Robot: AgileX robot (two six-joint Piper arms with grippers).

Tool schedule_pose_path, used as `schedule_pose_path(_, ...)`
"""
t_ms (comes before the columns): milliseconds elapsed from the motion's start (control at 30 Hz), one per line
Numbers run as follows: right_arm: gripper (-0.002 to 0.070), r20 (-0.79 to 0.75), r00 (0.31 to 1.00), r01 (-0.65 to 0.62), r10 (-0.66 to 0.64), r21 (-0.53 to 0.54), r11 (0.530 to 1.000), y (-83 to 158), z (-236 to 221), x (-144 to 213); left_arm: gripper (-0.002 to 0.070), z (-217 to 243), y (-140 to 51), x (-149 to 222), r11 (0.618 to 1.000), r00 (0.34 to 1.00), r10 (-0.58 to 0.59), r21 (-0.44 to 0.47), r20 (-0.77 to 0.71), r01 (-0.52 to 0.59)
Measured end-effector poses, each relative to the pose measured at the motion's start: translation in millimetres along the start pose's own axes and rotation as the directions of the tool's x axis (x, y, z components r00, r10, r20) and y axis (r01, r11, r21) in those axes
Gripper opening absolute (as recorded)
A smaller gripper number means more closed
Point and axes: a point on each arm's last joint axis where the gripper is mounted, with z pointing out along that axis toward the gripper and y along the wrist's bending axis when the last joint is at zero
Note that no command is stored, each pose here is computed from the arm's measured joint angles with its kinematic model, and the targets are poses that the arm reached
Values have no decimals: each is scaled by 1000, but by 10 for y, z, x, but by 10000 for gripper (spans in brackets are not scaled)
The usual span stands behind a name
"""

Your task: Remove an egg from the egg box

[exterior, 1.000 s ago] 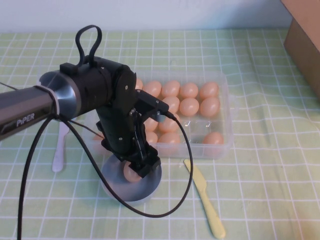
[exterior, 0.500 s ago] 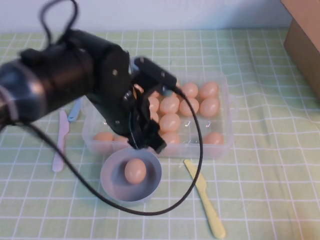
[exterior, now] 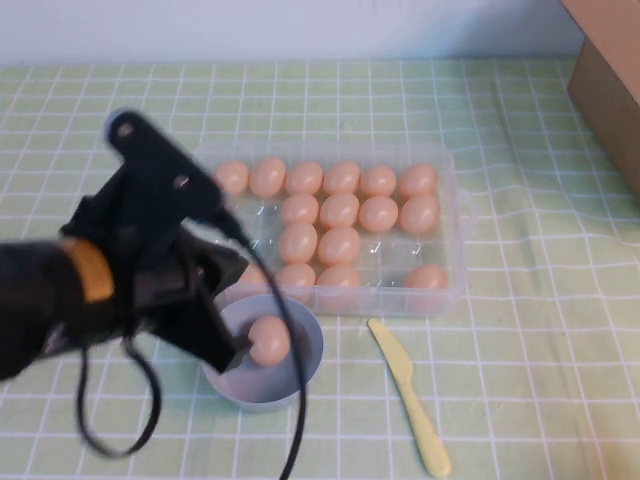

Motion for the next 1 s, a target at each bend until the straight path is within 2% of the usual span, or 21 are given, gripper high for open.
schedule_pose_path(133, -17, 0, 1000, 0, 0, 0, 1000, 0, 0, 0, -2, -210, -60, 257, 997, 988, -79, -3, 131, 80)
schedule_pose_path(267, -17, 0, 1000, 0, 0, 0, 1000, 0, 0, 0, -3, -330, -107, 479, 990, 973, -140, 7, 183, 141)
schedule_pose_path(567, -17, 0, 1000, 0, 0, 0, 1000, 0, 0, 0, -3, -304, -127, 626, 992, 980, -124, -5, 155, 126)
schedule_pose_path(767, -17, 0, 1000, 0, 0, 0, 1000, 0, 0, 0, -3, -315, -109, 546, 993, 959, -109, -17, 262, 118)
schedule_pose_path(933, -17, 0, 1000, 0, 0, 0, 1000, 0, 0, 0, -3, -382, -110, 682, 993, 899, -78, -49, 430, 110)
schedule_pose_path(1000, -17, 0, 1000, 0, 0, 0, 1000, 0, 0, 0, -3, -457, -77, 837, 986, 837, -68, -93, 542, 141)
